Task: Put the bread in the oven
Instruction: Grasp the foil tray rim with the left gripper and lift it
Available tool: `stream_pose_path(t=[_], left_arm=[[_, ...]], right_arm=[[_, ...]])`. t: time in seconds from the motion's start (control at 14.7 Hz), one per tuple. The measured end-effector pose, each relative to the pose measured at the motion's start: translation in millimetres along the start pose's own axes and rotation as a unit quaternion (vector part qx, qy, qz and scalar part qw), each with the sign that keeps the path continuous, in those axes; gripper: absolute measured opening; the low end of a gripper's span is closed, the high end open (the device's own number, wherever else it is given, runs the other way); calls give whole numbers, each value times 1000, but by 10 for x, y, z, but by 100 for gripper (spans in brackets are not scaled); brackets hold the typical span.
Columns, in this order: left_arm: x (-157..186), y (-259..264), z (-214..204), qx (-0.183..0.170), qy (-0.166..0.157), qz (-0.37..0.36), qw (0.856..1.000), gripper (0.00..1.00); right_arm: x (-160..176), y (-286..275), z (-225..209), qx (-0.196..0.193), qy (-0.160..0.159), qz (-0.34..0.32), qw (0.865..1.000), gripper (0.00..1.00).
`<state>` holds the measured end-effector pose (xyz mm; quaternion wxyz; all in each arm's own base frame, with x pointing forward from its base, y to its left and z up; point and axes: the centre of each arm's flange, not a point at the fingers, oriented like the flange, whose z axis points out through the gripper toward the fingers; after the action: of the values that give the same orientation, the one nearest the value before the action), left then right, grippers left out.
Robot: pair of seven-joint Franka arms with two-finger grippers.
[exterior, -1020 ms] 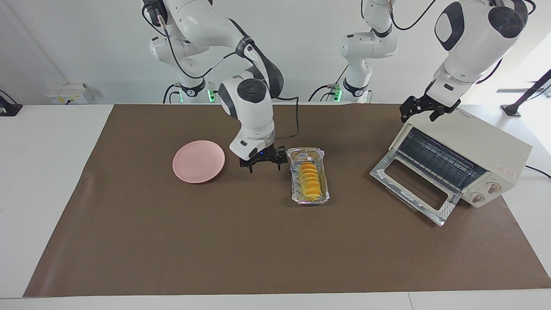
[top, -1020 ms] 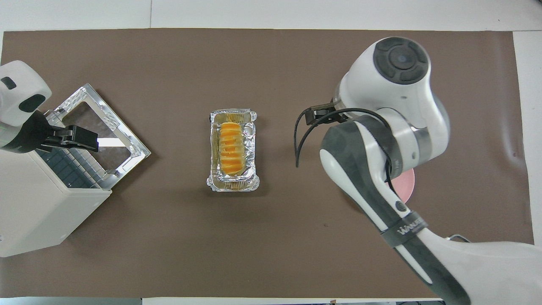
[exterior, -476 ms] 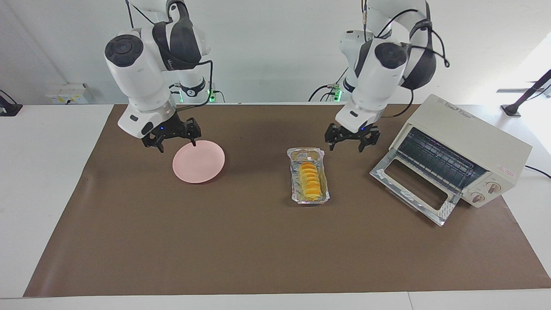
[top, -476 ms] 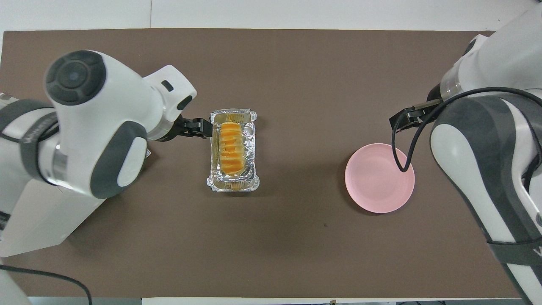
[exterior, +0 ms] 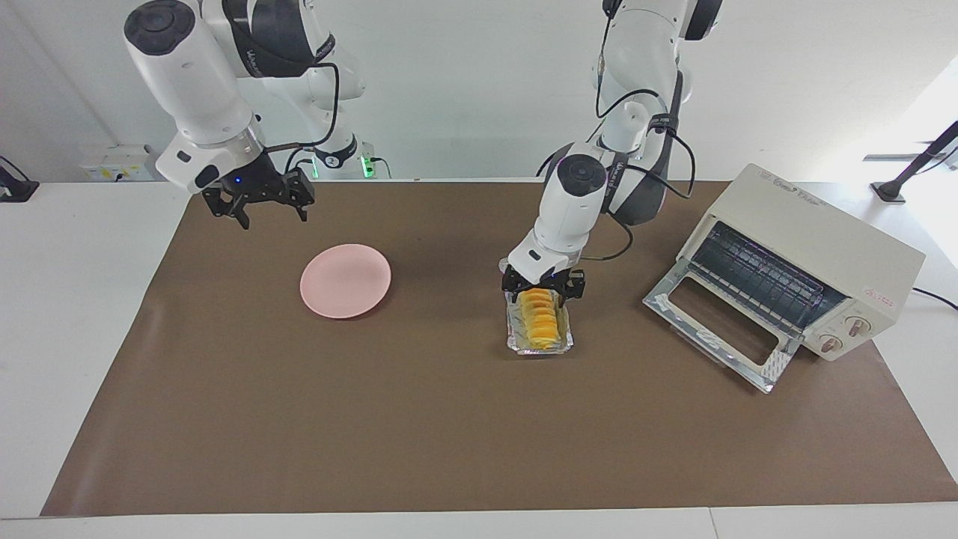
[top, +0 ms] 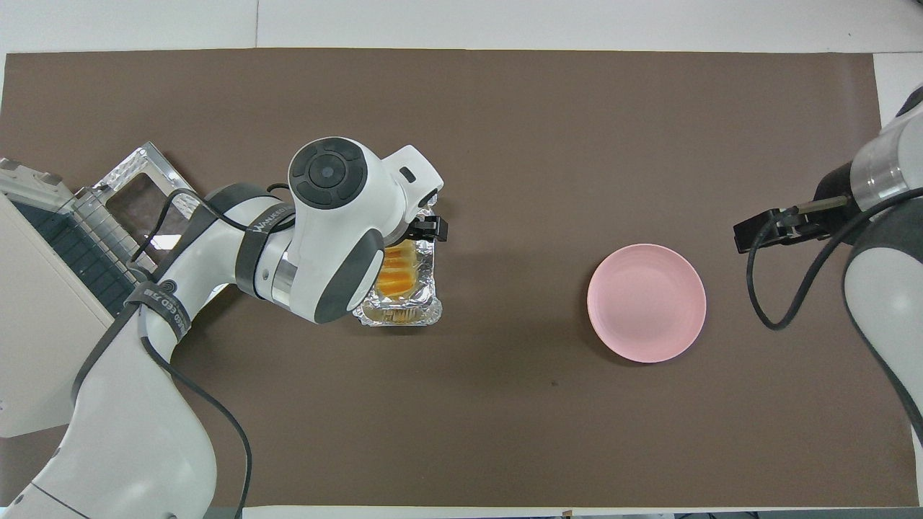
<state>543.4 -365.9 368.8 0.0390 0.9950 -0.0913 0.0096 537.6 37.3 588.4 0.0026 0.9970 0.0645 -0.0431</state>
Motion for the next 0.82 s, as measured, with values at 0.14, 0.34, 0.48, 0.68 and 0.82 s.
stream_pose_path(t=[0.14, 0.34, 0.48, 0.68, 0.82], left_arm=[[-93, 217, 145, 2, -8, 2, 1000, 100], [-197, 426, 215, 3, -12, -12, 1000, 98], [-233, 465, 250, 5, -16, -13, 1000, 77], [-262, 458, 373, 9, -25, -13, 1000, 69], [-291, 432, 530, 15, -38, -14, 999, 63]], right_arm=[[-85, 56, -43, -1, 2, 7, 1000, 100], [-111, 230, -10, 1, -2, 23, 1000, 100], [-117, 283, 3, 13, -2, 30, 999, 100], [-115, 262, 2, 19, -1, 30, 999, 100], [-113, 247, 2, 19, -1, 14, 1000, 100]])
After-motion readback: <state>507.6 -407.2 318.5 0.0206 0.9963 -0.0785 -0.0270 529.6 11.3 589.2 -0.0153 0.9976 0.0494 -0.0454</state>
